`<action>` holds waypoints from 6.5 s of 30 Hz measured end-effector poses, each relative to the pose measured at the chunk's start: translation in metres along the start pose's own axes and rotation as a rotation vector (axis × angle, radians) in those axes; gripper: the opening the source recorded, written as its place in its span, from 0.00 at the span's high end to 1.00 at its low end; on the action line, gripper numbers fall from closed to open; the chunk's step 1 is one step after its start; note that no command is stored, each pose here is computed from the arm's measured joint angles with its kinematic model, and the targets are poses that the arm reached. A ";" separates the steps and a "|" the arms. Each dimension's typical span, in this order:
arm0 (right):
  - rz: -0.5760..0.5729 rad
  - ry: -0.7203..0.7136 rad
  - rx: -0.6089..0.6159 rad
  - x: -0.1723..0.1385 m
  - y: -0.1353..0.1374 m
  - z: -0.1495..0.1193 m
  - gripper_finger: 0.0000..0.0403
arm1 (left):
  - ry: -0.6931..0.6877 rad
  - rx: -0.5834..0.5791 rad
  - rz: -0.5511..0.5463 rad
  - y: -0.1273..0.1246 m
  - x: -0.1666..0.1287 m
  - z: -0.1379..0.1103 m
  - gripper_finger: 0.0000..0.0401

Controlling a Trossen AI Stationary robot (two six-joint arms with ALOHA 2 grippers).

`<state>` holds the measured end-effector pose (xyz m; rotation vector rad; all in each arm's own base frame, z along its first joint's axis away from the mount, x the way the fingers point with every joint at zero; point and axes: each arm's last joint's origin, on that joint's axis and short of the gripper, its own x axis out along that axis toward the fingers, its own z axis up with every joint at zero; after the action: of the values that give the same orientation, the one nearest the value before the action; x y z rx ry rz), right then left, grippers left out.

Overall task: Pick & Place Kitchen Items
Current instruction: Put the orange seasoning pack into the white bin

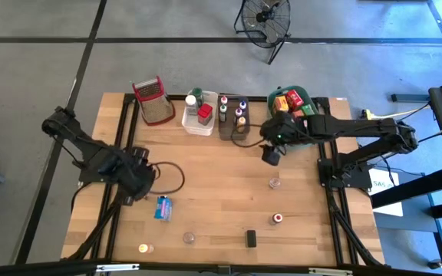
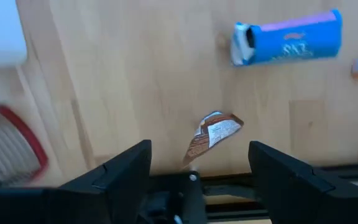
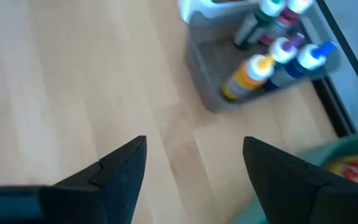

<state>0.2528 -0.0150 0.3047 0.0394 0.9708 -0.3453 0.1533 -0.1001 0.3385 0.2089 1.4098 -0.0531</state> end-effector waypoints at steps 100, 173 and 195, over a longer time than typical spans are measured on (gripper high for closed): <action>0.059 -0.114 -0.027 0.006 0.021 0.001 0.33 | 0.138 0.473 0.128 -0.049 0.108 -0.040 0.48; 0.111 -0.267 -0.498 0.013 0.063 0.010 0.33 | -0.088 0.063 0.154 0.272 0.098 0.092 0.99; 0.089 -0.250 -0.500 0.024 0.056 0.005 0.33 | 0.108 -0.036 0.168 0.289 0.124 0.078 0.99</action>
<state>0.2865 0.0302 0.2812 -0.4060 0.7818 -0.0167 0.2960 0.1806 0.2608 0.3032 1.4943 0.1243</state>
